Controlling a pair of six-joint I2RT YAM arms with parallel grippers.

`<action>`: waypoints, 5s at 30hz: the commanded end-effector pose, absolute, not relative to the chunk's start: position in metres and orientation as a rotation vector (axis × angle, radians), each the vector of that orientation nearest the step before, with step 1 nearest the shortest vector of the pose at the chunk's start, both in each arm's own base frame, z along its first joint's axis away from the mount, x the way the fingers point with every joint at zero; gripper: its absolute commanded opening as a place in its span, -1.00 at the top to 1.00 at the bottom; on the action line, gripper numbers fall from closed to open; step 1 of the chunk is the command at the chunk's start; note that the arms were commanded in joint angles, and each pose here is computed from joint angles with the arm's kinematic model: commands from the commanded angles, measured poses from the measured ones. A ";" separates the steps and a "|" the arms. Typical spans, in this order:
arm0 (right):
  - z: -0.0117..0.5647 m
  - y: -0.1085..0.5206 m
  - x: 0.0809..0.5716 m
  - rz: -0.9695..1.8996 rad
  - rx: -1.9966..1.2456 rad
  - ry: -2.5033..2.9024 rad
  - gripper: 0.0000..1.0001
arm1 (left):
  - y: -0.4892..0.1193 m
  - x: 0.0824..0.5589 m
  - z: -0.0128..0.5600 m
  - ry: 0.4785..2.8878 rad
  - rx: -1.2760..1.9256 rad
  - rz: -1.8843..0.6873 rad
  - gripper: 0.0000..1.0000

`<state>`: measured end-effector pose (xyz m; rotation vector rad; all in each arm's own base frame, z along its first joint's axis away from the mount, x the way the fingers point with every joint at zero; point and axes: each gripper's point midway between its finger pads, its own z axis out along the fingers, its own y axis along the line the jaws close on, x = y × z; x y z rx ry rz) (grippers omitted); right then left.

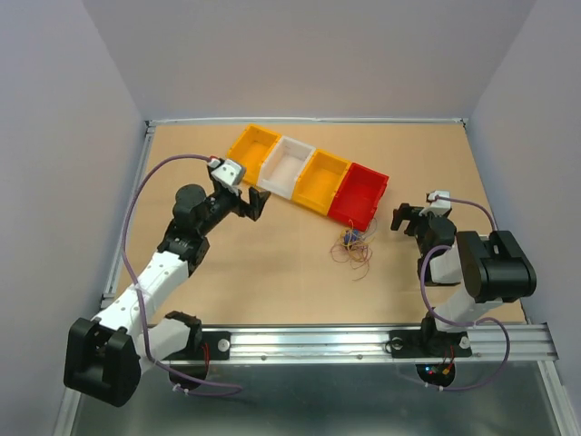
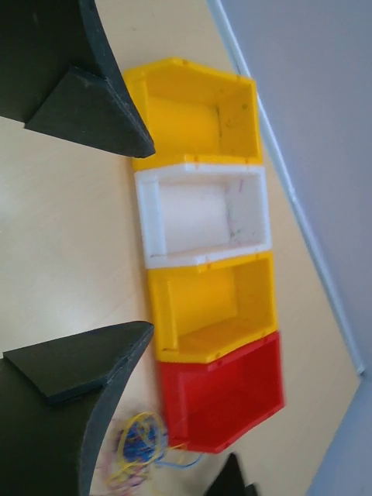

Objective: Untangle the cables

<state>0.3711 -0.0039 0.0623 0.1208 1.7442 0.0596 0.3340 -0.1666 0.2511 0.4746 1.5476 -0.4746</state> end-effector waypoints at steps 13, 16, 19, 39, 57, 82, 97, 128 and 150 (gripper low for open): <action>0.219 0.038 0.341 0.492 0.454 1.615 -0.84 | -0.291 0.246 0.170 1.510 1.188 -0.660 -0.98; 0.204 0.066 0.317 0.633 0.368 1.726 -0.83 | -0.297 0.241 0.166 1.512 1.203 -0.669 -0.98; 0.181 0.088 0.293 0.742 0.314 1.824 -1.00 | -0.296 0.249 0.161 1.567 1.188 -0.629 -0.98; 0.082 0.171 0.270 0.666 0.181 2.112 0.07 | -0.276 0.267 0.174 1.529 1.123 -0.456 -0.98; 0.074 0.324 0.203 0.884 -0.634 2.098 0.83 | -0.240 0.298 0.188 1.494 1.036 -0.503 -0.98; 0.096 0.304 0.224 0.772 -0.501 1.993 -0.33 | -0.217 0.281 0.110 1.618 1.360 -0.513 -0.97; 0.068 0.326 0.210 0.846 -0.681 2.043 -0.59 | -0.241 0.324 0.120 1.669 1.257 -0.555 -0.94; 0.100 0.230 0.250 0.515 -0.049 1.946 0.99 | -0.180 0.366 0.200 1.712 0.908 -0.463 1.00; 0.180 0.207 0.229 0.662 -0.114 1.631 -0.92 | -0.164 0.305 0.284 1.471 0.932 -0.432 1.00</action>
